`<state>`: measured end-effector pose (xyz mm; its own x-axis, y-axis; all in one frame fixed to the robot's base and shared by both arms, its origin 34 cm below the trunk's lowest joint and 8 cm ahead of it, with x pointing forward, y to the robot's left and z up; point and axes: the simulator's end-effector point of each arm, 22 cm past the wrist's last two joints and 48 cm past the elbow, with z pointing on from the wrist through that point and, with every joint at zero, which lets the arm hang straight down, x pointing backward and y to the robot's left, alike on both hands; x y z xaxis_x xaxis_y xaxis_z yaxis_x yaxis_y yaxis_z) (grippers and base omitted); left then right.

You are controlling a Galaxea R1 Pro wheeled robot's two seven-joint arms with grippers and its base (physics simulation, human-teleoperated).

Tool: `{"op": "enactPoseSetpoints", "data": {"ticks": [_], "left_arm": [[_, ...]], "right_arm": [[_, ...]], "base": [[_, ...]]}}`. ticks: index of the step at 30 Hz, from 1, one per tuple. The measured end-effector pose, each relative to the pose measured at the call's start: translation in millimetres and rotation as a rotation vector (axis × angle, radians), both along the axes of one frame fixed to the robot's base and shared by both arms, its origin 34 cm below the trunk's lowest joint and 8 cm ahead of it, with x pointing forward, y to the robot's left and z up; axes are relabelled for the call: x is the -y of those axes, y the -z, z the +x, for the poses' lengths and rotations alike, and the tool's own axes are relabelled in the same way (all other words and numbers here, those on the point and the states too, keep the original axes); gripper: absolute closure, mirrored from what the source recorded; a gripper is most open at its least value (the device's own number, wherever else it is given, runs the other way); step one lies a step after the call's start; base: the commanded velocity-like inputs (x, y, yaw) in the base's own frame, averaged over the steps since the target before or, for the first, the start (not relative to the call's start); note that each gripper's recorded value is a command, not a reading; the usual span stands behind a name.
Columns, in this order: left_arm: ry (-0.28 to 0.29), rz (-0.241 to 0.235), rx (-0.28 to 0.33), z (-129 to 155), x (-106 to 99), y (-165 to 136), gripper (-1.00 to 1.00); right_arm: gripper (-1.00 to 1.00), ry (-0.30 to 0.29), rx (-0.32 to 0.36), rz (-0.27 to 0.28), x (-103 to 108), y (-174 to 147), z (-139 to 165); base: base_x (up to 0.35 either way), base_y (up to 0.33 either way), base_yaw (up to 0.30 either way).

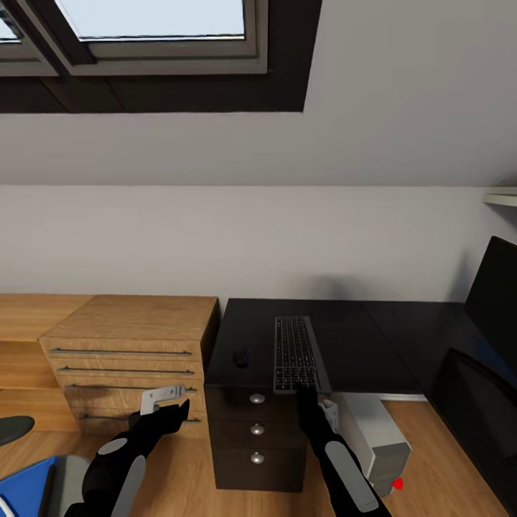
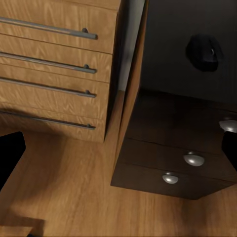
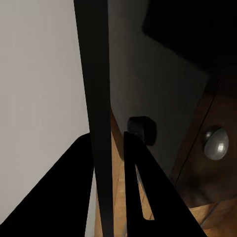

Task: In the bedroom, organize the workspace by keeping the computer under the desk, ensuring the monitor is on the desk, placing the keyboard on the desk next to the monitor, placing the mouse on the desk next to the keyboard, moving the folder from the swivel chair onto the desk next to the mouse, stacking the notebook on top of the folder with the pen on top of the notebook, and positioning the swivel chair next to the desk.

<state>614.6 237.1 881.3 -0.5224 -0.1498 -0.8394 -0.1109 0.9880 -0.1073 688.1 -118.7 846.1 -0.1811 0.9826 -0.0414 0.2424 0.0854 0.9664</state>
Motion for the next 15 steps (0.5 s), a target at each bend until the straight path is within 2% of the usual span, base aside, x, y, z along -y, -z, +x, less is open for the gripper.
{"op": "enactPoseSetpoints", "data": {"ticks": [15], "left_arm": [[-0.003,0.001,-0.003,-0.2,-1.3,23.9,-1.0]], "right_arm": [[1.0,0.0,0.001,-0.001,-0.2,23.0,0.3]], "base": [[0.0,0.0,0.0]]}}
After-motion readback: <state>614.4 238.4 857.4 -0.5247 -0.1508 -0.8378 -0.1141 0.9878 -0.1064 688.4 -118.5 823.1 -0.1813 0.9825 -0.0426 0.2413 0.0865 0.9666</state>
